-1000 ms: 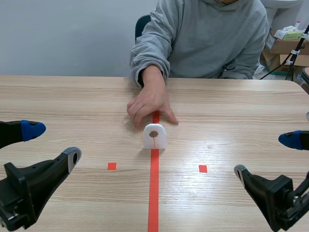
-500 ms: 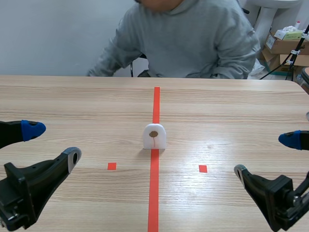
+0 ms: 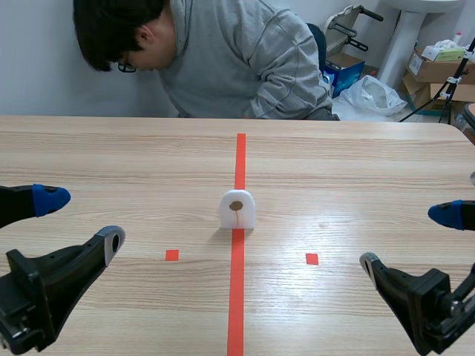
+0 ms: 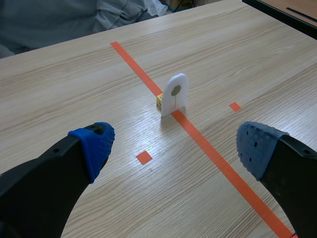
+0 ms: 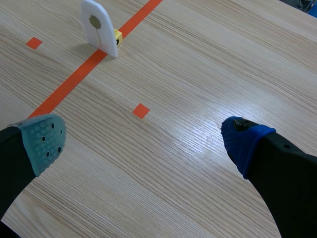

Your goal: Do the leaf sorting experiment

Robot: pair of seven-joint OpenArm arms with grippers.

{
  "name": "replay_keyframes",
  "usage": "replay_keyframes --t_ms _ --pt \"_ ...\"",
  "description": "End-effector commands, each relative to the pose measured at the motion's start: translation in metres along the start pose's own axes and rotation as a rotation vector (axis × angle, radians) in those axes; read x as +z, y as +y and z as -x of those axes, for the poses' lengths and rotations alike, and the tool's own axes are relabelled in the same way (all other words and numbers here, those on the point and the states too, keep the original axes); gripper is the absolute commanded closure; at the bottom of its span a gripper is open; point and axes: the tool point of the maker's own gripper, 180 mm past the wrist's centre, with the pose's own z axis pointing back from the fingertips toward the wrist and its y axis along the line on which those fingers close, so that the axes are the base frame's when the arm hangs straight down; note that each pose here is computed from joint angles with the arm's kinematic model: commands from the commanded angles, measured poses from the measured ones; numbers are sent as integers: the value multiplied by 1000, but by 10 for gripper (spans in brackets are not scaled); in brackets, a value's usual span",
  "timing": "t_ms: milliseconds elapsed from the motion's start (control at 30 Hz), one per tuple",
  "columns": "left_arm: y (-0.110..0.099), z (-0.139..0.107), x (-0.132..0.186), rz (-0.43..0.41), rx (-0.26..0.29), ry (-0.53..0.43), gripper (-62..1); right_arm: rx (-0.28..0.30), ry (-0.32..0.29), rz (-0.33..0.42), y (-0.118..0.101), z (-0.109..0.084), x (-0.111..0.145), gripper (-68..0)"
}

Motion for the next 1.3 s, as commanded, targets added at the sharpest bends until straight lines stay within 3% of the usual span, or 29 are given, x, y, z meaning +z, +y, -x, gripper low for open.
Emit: replay_keyframes --t_ms 0,500,700,867,1100,1267 --pt "-3 -9 -1 4 6 -34 -529 5 -38 4 -2 -11 -1 -657" --pt "-2 -6 -2 4 0 -12 -529 5 -38 4 -2 -11 -1 -657" --pt "8 11 -16 1 -77 91 -529 5 -37 4 -2 -11 -1 -657" --pt "24 18 -42 17 -157 96 -529 5 -37 4 -2 -11 -1 -657" --pt "39 33 -97 106 -170 108 -529 6 -37 4 -2 -11 -1 -657" --pt "41 48 -139 155 -220 150 -529 5 -37 4 -2 -11 -1 -657"
